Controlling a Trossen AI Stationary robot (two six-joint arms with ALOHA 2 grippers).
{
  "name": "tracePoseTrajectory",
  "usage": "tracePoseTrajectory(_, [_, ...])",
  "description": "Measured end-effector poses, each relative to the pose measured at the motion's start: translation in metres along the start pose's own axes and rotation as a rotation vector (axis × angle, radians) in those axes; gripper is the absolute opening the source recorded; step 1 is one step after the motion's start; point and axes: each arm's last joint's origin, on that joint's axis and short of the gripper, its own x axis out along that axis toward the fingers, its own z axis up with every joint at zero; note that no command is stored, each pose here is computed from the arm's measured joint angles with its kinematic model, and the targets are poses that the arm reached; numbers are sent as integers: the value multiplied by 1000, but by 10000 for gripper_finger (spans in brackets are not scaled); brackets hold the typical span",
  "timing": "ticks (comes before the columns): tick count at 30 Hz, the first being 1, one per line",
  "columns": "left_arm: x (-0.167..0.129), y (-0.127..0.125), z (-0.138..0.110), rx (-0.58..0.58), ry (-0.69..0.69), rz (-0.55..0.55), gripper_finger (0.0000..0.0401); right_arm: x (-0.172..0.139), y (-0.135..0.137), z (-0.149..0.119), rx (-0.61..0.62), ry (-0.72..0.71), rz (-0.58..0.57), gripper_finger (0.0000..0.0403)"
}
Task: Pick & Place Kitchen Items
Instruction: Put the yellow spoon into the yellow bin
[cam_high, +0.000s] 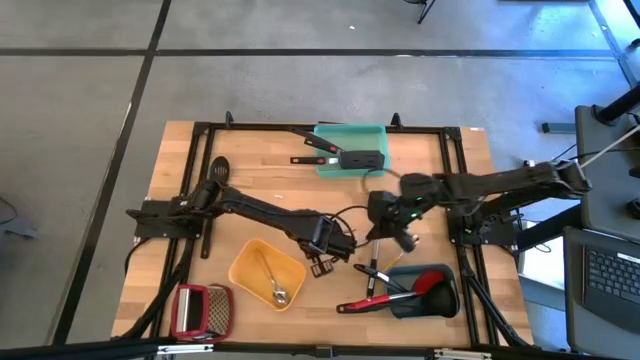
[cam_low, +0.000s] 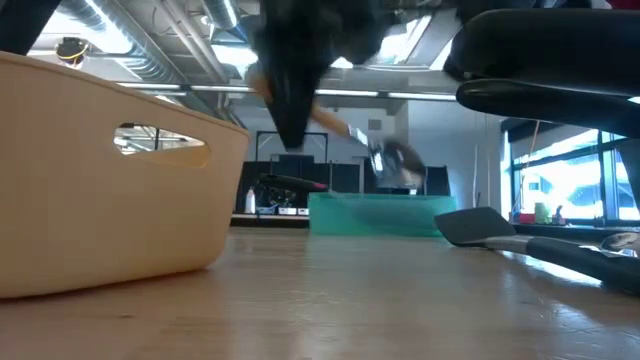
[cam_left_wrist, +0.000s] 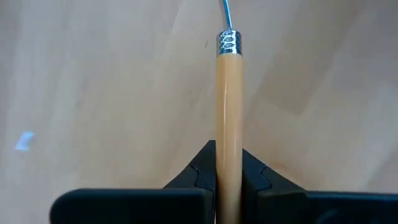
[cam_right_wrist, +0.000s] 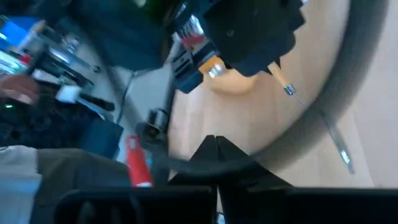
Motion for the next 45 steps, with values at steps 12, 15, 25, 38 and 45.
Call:
tracePoseTrajectory(12, [-103,43,-38,133,66,-367,11,-44,20,5,21,-195,-13,1])
tracePoseTrajectory(15, [-113,53,-51,157,128,-433,11,-44,18,6,79,-240,-73,1])
tracePoseTrajectory(25, [-76,57,-109,261,370,-576,11,-44,17,12,208,-351,-130,1])
tracePoseTrajectory(38, [0,60,-137,145,337,-609,11,-44,30,17,225,-501,-118,1])
tracePoseTrajectory(45, [7,65,-126,140,270,-648,11,-40,35,14,238,-497,-118,1])
